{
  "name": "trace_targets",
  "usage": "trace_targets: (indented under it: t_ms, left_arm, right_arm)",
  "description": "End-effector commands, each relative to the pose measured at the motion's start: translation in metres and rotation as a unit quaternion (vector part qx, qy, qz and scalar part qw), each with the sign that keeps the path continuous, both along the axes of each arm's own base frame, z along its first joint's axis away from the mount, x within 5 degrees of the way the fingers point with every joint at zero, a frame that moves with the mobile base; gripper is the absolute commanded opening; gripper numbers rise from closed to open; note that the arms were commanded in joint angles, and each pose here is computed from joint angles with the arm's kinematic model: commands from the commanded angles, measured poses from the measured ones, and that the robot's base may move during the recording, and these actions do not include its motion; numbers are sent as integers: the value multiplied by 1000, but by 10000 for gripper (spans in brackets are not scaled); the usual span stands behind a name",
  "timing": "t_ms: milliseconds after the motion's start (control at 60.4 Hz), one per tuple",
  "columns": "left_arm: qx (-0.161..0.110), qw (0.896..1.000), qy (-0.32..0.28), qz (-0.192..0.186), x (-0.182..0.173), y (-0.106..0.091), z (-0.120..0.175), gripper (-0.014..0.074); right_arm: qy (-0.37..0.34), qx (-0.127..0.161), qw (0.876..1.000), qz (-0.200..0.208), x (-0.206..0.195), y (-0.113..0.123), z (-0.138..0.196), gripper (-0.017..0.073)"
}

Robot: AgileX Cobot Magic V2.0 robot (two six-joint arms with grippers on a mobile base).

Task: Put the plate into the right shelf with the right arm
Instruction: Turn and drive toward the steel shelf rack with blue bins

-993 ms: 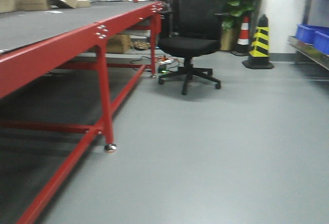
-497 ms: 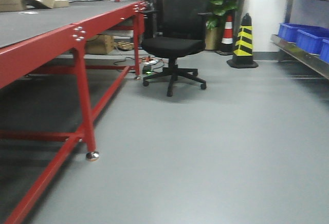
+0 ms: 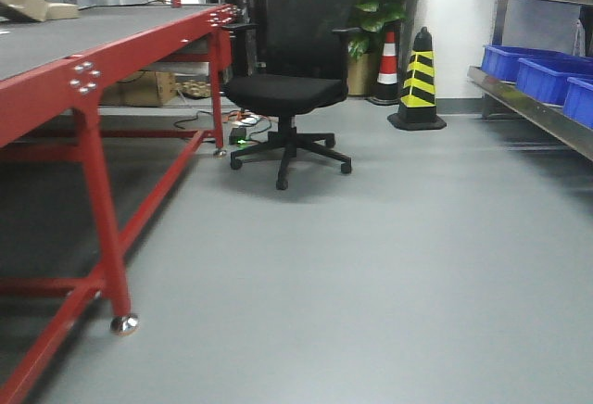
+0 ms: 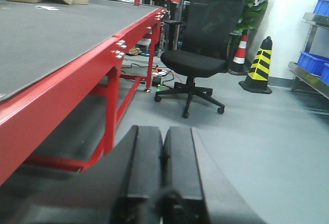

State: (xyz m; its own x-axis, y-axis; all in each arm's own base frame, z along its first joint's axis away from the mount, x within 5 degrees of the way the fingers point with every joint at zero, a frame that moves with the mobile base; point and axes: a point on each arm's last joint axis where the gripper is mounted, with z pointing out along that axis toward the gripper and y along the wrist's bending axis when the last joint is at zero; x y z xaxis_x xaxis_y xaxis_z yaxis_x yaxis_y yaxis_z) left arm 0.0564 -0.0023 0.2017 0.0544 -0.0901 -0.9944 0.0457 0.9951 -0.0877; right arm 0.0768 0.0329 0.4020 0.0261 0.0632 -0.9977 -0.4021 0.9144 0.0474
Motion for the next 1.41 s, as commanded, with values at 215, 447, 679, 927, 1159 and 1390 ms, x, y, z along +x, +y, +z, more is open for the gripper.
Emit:
trace_targets:
  t_ms: [215,447,679,927,1159,1390]
  left_arm:
    - [-5,999,-45,-1,-1,0,6,-47]
    - [-5,999,-45,-1,-1,0,6,-47]
    - [-5,999,-45,-1,-1,0,6,-47]
    - [-5,999,-45,-1,-1,0,6,-47]
    - [-5,999,-45,-1,-1,0,6,-47]
    - [-5,999,-45,-1,-1,0,6,-47]
  right_arm:
    - [-59,14,998,9,-3,1,17,63]
    - [-59,14,998,9,-3,1,17,63]
    - [-59,14,998,9,-3,1,17,63]
    - [-59,14,998,9,-3,1,17,63]
    - [-59,14,998,9,-3,1,17,63]
    - [-59,14,998,9,-3,1,17,63]
